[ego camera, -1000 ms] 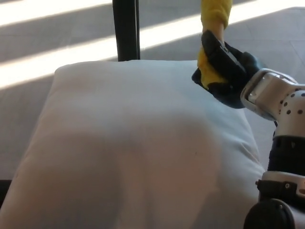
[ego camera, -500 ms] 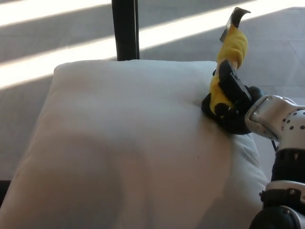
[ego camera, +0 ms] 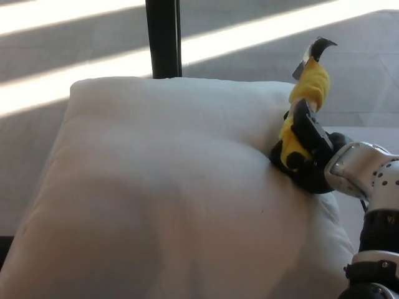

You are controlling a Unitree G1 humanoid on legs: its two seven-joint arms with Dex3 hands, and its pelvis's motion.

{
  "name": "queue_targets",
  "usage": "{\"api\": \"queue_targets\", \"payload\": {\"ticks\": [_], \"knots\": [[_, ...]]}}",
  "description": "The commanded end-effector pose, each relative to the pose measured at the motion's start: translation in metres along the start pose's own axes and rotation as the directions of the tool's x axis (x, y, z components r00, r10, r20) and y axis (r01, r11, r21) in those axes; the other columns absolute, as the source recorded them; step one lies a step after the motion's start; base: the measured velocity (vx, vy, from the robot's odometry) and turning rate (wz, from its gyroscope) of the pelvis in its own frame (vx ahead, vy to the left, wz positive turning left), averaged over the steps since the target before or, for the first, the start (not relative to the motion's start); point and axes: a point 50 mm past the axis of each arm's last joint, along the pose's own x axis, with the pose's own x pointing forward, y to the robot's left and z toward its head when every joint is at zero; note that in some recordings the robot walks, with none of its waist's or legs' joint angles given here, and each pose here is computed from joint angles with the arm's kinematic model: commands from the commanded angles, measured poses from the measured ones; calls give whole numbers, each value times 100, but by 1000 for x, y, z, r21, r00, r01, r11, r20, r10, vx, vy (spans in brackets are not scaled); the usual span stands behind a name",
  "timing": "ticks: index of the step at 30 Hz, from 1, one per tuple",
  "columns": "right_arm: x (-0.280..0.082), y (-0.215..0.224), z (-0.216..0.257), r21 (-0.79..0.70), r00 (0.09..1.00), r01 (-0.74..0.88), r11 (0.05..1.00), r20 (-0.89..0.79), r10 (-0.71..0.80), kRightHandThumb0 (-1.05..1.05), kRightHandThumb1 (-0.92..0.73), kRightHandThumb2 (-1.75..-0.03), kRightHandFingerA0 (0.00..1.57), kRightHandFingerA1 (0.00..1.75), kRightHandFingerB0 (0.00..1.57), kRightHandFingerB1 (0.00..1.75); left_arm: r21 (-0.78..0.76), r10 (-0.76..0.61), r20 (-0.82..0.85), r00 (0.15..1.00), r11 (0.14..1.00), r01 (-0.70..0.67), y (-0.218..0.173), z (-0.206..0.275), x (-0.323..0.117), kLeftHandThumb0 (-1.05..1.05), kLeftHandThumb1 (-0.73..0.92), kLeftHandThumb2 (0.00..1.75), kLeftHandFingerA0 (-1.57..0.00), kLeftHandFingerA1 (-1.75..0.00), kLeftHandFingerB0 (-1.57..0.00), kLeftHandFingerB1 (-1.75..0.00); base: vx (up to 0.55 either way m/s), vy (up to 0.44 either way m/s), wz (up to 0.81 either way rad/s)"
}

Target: A hammer is kept on the right hand side and a pillow is kept on the left hand side on the desk infront of the robot and the robot uses its right hand to pick up the hammer and makes a downward swinging motion to hit the pillow

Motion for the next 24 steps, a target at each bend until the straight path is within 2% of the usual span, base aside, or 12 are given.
{"api": "queue_targets", "payload": {"ticks": [1,2,5,6,7,9,10,11,19,21,22,24], "knots": [[3,14,-159,214,924,46,976,-380,40,-72,-71,-105,141,161,102,137,59,6,45,999,998,-9,17,16,-1,-54,76,63,-58,-43,-56,-42,0,0,0],[4,12,-159,221,923,49,974,-382,40,-61,-71,-108,136,154,107,136,59,12,49,999,998,-15,17,19,-1,-54,76,63,-56,-43,-54,-41,0,0,0],[5,8,-158,229,925,57,972,-380,35,-67,-67,-104,138,156,104,136,58,22,52,998,998,-25,18,20,-1,-54,74,63,-61,-44,-58,-43,0,0,0],[5,8,-157,214,927,57,975,-374,28,-56,-92,-70,114,175,84,169,63,18,48,999,998,-21,19,19,-1,-52,63,101,-53,-61,-42,-54,0,0,0],[5,8,-157,208,927,56,977,-373,26,-56,-92,-70,114,175,85,170,66,15,50,999,998,-18,19,19,-2,-54,76,63,-58,-44,-55,-42,0,0,0],[4,8,-157,201,928,57,978,-372,22,-57,-92,-71,115,175,85,170,75,17,54,998,997,-22,20,21,-2,-54,75,63,-60,-44,-56,-42,0,0,0],[4,8,-156,197,928,54,979,-372,24,-65,-69,-105,136,156,106,137,86,12,55,998,996,-17,20,22,-2,-54,76,63,-59,-44,-54,-41,0,0,0],[4,7,-156,191,928,54,980,-372,21,-55,-92,-70,115,175,86,169,77,16,54,998,997,-20,19,23,-1,-54,75,63,-61,-45,-55,-42,0,0,0],[12,-2,-150,151,928,93,984,-372,-31,-51,-88,-67,115,175,79,164,93,26,57,998,995,-32,20,28,0,-53,75,63,-60,-44,-55,-42,0,0,0],[12,-2,-144,153,927,93,984,-373,-29,-56,-92,-69,117,175,84,163,91,25,61,998,995,-31,20,29,0,-53,74,63,-63,-47,-59,-44,0,0,0],[12,-2,-140,138,931,93,986,-364,-36,-69,-74,-109,142,159,102,133,99,19,66,998,995,-25,19,30,0,-54,75,63,-61,-46,-57,-43,0,0,0],[12,-3,-139,138,931,96,986,-363,-40,-71,-76,-110,143,160,100,132,107,19,64,998,994,-26,19,30,0,-53,76,63,-61,-45,-56,-42,0,0,0]]}}
